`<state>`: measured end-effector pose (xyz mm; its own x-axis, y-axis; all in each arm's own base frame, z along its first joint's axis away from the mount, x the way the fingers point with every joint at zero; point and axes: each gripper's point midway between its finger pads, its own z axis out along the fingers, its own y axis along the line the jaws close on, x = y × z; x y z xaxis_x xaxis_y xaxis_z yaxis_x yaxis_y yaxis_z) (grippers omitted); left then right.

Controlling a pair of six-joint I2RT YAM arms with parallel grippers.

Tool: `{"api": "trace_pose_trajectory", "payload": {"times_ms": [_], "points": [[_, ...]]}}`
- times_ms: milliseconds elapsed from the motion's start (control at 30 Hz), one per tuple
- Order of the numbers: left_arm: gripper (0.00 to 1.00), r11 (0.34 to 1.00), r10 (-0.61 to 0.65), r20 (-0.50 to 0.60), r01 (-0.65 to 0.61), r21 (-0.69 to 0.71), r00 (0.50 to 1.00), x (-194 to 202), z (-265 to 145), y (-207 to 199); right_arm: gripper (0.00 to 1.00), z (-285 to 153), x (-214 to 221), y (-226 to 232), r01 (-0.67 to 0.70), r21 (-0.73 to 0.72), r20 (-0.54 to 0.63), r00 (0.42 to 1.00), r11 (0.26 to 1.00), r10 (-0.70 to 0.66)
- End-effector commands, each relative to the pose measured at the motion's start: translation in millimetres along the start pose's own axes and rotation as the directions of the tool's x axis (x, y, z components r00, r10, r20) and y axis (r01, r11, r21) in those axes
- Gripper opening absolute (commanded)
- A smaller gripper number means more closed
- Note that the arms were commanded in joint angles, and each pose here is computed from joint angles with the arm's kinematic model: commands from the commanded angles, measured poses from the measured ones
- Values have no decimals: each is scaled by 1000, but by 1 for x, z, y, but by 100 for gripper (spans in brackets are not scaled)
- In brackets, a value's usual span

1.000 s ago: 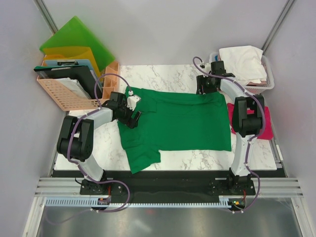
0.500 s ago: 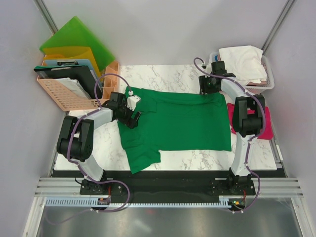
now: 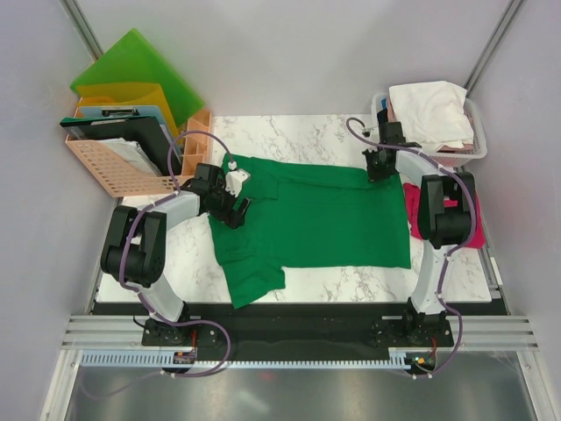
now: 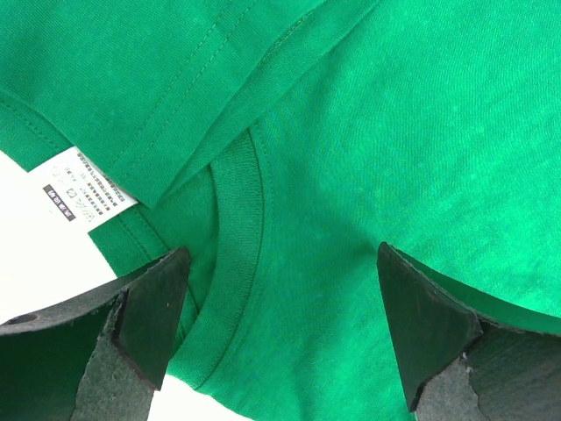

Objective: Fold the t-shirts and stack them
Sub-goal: Fold the flattened tshirt in 1/3 of the way

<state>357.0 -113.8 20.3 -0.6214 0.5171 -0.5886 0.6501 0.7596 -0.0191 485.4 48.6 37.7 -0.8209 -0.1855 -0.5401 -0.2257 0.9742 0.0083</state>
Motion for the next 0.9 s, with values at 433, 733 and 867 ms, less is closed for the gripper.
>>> {"api": "trace_pose_trajectory", "payload": {"times_ms": [433, 733, 867], "points": [[95, 998, -1, -55, 4, 59, 999, 20, 3, -13, 98, -175, 13, 4, 66, 91, 321, 943, 994, -92], [95, 999, 5, -57, -2, 46, 998, 23, -2, -13, 89, -142, 27, -9, -24, 42, 202, 979, 999, 15], [95, 999, 4, -53, -2, 47, 999, 21, -2, -13, 82, -115, 31, -2, -45, -20, 158, 986, 999, 47]]}}
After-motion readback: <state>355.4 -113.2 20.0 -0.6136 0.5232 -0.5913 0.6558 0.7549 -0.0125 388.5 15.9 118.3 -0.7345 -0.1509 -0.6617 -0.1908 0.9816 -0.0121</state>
